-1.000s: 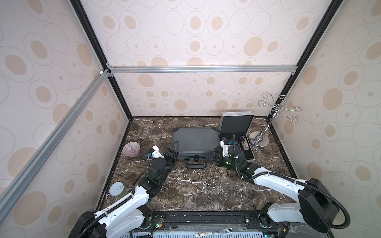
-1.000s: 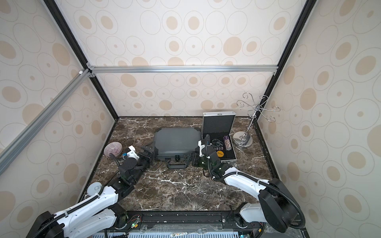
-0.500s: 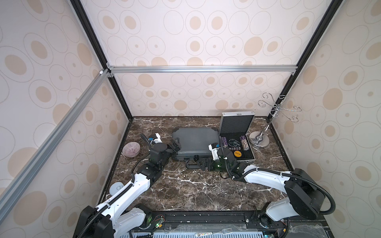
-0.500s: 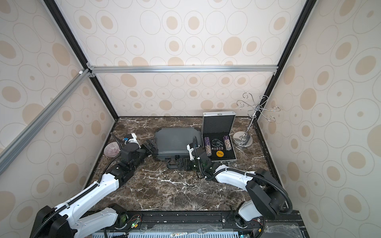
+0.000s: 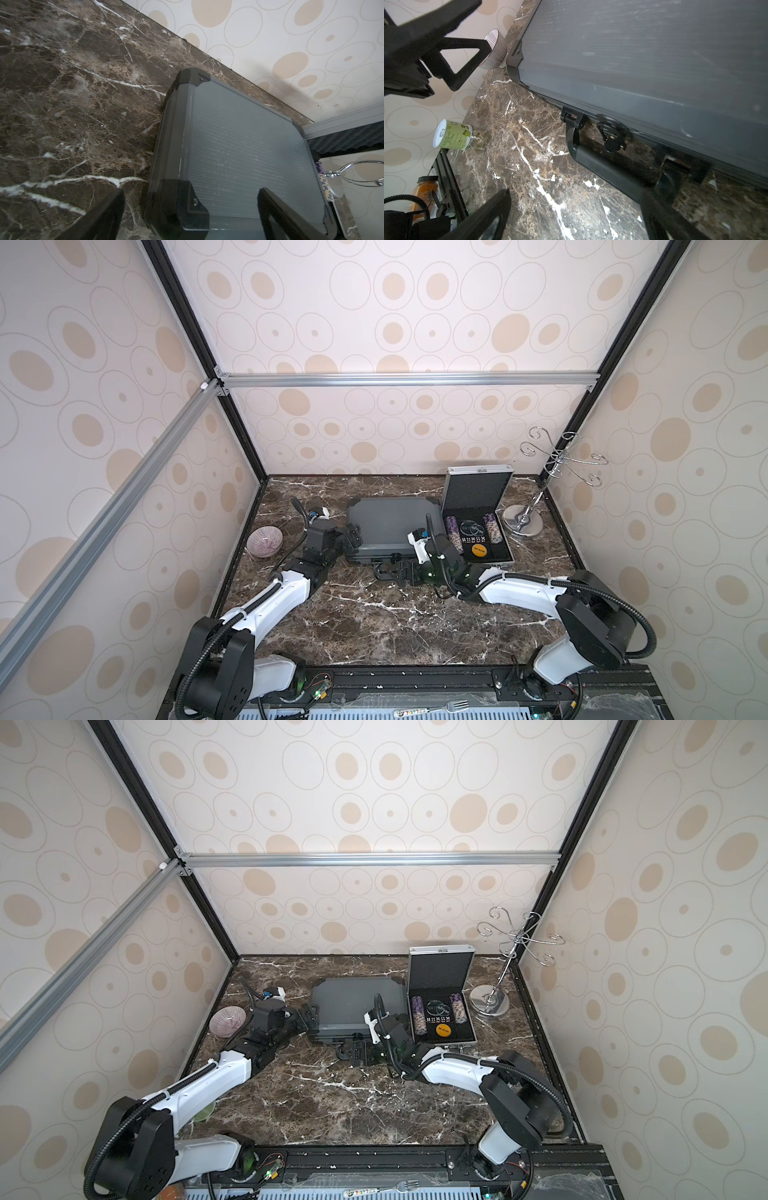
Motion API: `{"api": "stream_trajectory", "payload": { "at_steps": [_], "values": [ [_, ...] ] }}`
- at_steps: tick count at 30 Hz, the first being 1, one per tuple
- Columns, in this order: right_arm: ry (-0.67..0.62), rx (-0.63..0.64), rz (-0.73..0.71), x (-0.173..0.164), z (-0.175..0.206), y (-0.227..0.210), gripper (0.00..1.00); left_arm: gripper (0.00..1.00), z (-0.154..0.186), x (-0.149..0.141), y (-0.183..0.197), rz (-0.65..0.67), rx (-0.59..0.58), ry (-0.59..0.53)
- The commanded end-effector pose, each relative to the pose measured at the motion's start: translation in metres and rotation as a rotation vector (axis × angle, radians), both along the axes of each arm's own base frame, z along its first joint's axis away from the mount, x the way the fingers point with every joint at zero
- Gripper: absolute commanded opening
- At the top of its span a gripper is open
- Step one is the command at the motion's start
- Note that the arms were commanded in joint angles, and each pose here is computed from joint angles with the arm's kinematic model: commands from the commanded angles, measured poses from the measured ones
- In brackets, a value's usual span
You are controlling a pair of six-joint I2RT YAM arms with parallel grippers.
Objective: Open the poker set cases
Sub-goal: Open the fastener on the poker set case.
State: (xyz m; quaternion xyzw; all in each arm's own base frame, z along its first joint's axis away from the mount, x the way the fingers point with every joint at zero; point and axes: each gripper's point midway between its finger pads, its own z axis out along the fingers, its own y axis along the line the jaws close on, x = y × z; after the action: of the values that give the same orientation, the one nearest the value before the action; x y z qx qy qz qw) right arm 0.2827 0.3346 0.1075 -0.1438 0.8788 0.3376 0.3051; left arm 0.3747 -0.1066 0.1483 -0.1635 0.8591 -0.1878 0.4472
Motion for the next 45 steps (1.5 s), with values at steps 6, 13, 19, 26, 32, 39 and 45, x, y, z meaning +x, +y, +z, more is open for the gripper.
{"api": "stream_trajectory", "payload": {
  "at_steps": [6,13,19,26,32,39,45],
  "values": [
    [-0.018,-0.067,0.025,0.006,-0.007,0.013,0.99,1.0,-0.015,0.017,-0.006,-0.07,-0.006,0.023],
    [-0.036,-0.111,-0.001,0.017,-0.01,0.016,0.99,0.98,-0.035,0.021,-0.001,-0.074,0.032,0.075],
    [-0.04,-0.148,-0.038,0.022,-0.015,0.01,0.99,0.94,-0.058,0.014,0.005,-0.056,0.042,0.139],
    [-0.035,-0.167,-0.04,0.024,-0.02,0.013,0.98,0.92,-0.082,-0.006,0.011,-0.015,0.008,0.192],
    [-0.038,-0.17,-0.035,0.025,-0.023,0.019,0.98,0.92,-0.106,-0.022,0.017,0.02,-0.014,0.25],
    [-0.055,-0.152,-0.031,0.029,-0.02,0.027,0.99,0.92,-0.111,-0.026,0.027,0.054,-0.013,0.257],
    [-0.061,-0.152,0.019,0.028,-0.023,0.041,0.98,0.92,-0.112,-0.026,0.027,0.056,-0.038,0.252]
  ]
}}
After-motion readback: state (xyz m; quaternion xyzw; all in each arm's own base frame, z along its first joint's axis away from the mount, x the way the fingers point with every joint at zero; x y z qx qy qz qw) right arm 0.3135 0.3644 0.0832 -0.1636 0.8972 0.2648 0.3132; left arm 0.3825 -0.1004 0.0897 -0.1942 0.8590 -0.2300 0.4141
